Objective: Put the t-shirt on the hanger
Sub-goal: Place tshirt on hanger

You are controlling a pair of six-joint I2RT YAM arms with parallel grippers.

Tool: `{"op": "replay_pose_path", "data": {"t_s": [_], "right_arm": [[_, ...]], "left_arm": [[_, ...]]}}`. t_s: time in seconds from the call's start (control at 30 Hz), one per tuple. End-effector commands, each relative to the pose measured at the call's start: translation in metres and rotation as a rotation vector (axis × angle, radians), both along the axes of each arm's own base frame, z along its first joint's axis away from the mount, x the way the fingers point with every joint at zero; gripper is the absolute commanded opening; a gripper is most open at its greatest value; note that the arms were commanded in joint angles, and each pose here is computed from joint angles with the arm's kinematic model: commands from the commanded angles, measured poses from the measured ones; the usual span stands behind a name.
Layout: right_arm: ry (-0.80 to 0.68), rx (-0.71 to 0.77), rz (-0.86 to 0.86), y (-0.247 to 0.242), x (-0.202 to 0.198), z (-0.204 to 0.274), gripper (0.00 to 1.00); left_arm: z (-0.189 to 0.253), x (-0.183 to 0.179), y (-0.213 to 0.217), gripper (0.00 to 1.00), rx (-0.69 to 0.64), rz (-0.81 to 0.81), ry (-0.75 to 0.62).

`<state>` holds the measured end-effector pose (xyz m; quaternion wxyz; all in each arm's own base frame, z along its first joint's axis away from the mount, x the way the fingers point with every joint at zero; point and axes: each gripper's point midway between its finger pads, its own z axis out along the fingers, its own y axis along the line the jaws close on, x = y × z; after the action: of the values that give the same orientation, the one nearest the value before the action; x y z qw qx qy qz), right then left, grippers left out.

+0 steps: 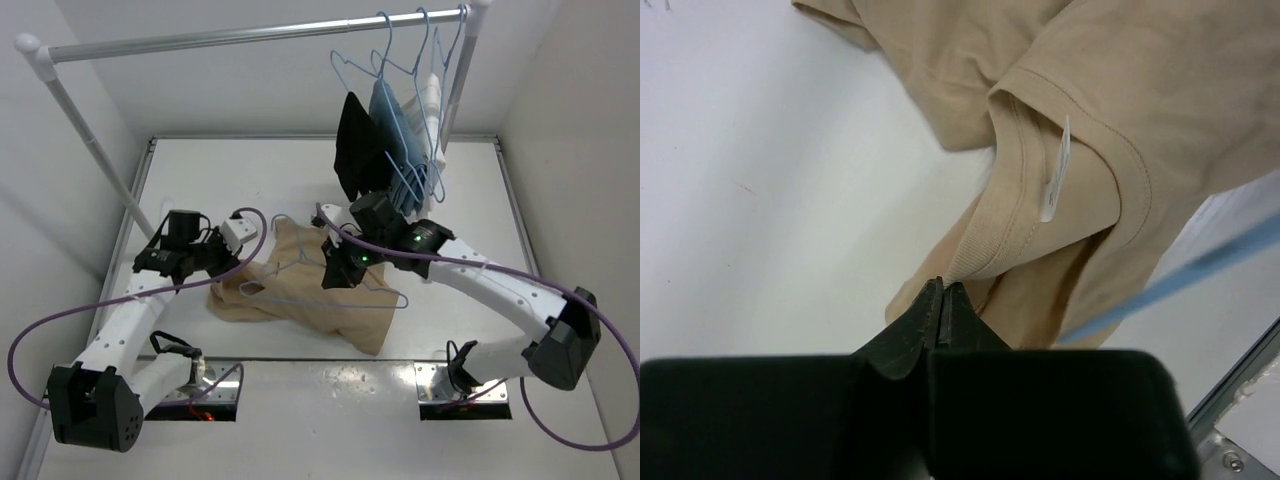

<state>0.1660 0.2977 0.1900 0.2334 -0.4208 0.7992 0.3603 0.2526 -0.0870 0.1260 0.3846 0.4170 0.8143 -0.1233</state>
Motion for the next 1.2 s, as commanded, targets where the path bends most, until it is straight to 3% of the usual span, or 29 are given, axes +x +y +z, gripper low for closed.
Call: {"op": "replay_pose_path", "data": {"t_s": [0.0,0.43,0.87,1.17], "right_arm": [[-0.140,0.057,-0.021,0.031,0.033,0.004,0.00],[-0.401,0.003,0.000,0.065,0.066,-0.016,0.00],[-0.730,0.136,0.129,0.086,0.032,0.014,0.00],[-0.929,0.104,0.113,0.095,0.033,0.012,0.00]], "left_arm": [[0.020,0.008,-0.007,0.00,-0.042,0.007,-0.032],[0.040,-0.006,-0.027,0.00,-0.172,-0.015,0.031],[0.127,-0.029,-0.077,0.00,-0.493,-0.208,0.064],[0.153,-0.042,-0.097,0.00,-0.550,-0.313,0.075]]}}
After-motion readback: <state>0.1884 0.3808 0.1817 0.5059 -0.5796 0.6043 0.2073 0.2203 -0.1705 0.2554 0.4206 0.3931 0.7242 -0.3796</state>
